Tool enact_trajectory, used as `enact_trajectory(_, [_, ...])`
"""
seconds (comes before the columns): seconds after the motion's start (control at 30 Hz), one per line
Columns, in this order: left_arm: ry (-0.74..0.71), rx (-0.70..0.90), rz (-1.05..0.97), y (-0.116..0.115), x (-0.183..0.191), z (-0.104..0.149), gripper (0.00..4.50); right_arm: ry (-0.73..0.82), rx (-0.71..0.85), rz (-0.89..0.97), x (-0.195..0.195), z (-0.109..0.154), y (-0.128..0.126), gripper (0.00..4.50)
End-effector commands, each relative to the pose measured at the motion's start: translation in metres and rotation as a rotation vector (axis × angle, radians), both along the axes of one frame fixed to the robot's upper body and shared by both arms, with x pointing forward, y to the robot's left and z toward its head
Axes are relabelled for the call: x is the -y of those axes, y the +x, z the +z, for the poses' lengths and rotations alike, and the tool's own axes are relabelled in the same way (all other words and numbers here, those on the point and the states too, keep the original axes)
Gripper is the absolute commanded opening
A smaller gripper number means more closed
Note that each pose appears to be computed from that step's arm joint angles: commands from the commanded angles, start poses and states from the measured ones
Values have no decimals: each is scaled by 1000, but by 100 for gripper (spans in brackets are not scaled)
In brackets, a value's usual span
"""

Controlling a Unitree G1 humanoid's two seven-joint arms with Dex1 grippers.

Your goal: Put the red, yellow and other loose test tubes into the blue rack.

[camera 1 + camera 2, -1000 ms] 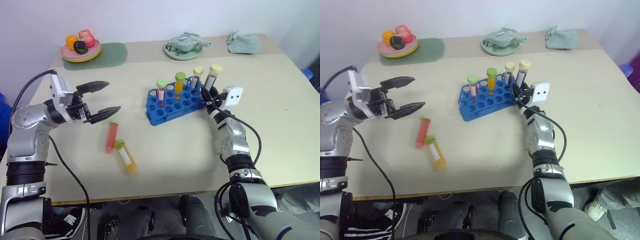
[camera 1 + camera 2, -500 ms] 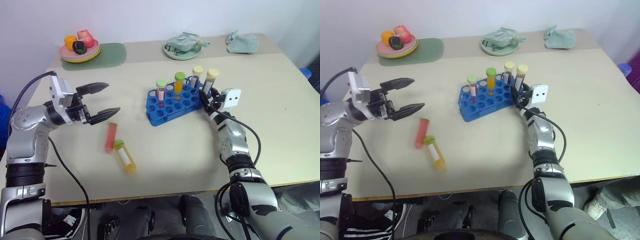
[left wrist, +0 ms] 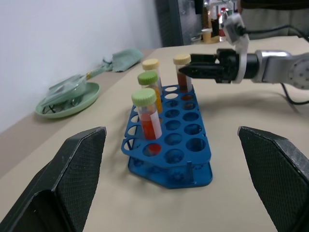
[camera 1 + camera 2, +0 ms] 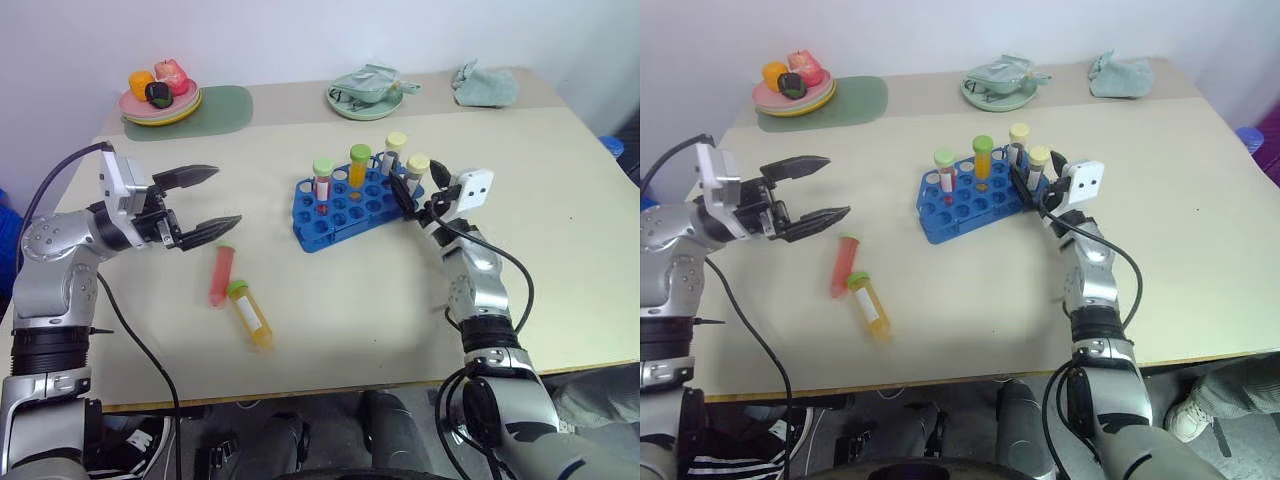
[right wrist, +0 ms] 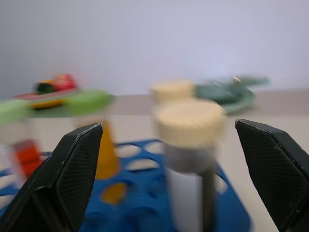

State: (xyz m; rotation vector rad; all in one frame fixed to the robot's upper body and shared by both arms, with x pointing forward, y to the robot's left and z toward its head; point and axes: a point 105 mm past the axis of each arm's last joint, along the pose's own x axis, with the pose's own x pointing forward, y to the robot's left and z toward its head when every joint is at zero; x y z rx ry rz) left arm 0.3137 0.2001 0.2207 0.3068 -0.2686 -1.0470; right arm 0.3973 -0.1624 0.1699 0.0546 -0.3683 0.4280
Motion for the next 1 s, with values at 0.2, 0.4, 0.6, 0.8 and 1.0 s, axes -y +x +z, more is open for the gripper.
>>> enact_trajectory(0.2, [4, -6, 67, -14, -8, 8, 450, -82, 86, 55, 24, 46, -35, 448])
enact_trajectory(0.4, [43, -84, 171, -27, 1, 9, 450, -145, 87, 192, 31, 81, -70, 448])
enact_trajectory(0.6, [77, -172, 436, -23, 7, 3, 450, -250, 26, 485, 5, 102, -101, 448])
enact_trajectory(0.8, [57, -366, 594, -22, 29, -8, 450, -271, 7, 545, -2, 102, -97, 448])
enact_trajectory(1.0, [41, -643, 605, -18, 34, -18, 450, -273, 1, 590, -10, 97, -93, 448])
